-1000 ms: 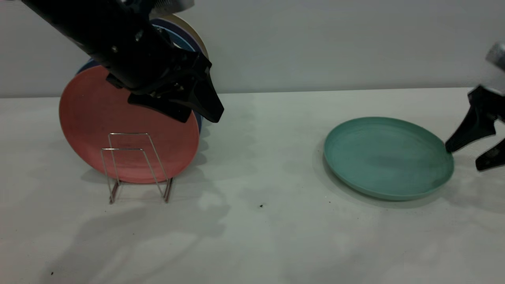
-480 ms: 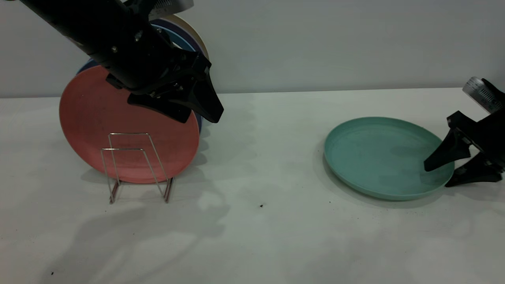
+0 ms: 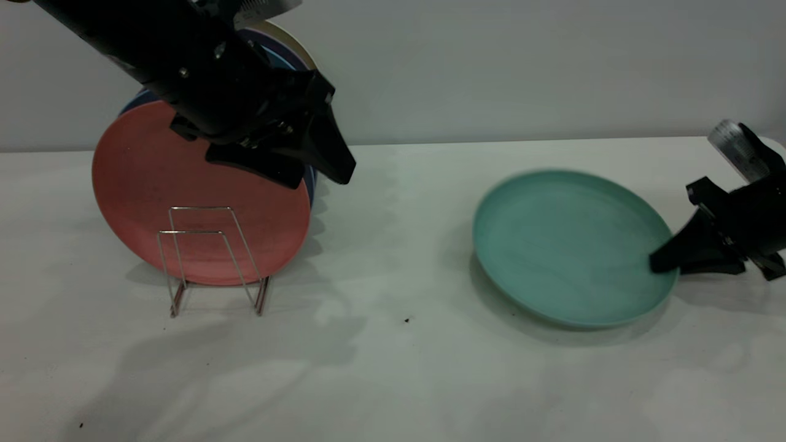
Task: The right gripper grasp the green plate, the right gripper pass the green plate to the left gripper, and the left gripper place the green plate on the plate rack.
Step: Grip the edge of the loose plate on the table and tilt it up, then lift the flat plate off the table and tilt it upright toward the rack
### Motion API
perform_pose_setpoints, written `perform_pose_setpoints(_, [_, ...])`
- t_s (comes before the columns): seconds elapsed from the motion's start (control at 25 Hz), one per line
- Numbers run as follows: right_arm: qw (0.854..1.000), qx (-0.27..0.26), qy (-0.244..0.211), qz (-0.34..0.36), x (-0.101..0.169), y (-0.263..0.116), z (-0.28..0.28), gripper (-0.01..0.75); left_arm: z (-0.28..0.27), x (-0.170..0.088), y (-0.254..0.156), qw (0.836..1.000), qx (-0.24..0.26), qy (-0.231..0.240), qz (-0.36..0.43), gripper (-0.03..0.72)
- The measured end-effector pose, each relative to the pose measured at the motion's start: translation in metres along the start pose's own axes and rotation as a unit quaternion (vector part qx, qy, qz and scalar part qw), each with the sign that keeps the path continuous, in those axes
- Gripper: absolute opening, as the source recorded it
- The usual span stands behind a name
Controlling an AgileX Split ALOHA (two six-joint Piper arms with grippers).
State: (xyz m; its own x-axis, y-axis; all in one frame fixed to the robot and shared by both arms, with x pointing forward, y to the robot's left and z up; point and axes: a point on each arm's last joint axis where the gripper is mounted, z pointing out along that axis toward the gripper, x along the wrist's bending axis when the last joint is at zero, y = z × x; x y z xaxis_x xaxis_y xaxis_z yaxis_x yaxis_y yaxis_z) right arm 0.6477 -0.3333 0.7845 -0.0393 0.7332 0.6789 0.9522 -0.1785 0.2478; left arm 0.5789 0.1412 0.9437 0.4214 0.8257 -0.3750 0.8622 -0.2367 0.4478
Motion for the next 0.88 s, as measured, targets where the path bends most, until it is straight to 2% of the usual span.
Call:
perform_pose_setpoints(0.2, [0.996,0.028,0.064,-0.045,0.024,-0.005,0.012,0.019,0.012,-0.001,-0.001,0.999,-0.002,-0.021,-0.046,0.585])
perform_pose_setpoints(0.32, [0.993,0.05,0.08,-0.075,0.049,-0.008,0.026,0.019,0.023,-0.002,-0.003,0.998,-0.003,-0.027,-0.057,0.585])
perform_pose_setpoints(0.52, [0.987,0.056,0.098,-0.117,0.086,-0.008,0.035,0.019,0.037,0.003,-0.005,0.995,-0.012,-0.036,-0.096,0.584])
perform_pose_setpoints(0.6, [0.984,0.059,0.104,-0.131,0.098,-0.008,0.037,0.019,0.041,0.004,-0.005,0.994,-0.016,-0.04,-0.105,0.56])
perform_pose_setpoints(0.72, [0.98,0.063,0.112,-0.149,0.113,-0.009,0.038,0.019,0.046,0.005,-0.005,0.992,-0.018,-0.045,-0.113,0.442])
perform_pose_setpoints(0.88, [0.977,0.072,0.117,-0.161,0.123,-0.012,0.044,0.019,0.047,0.005,-0.006,0.991,-0.017,-0.05,-0.121,0.15])
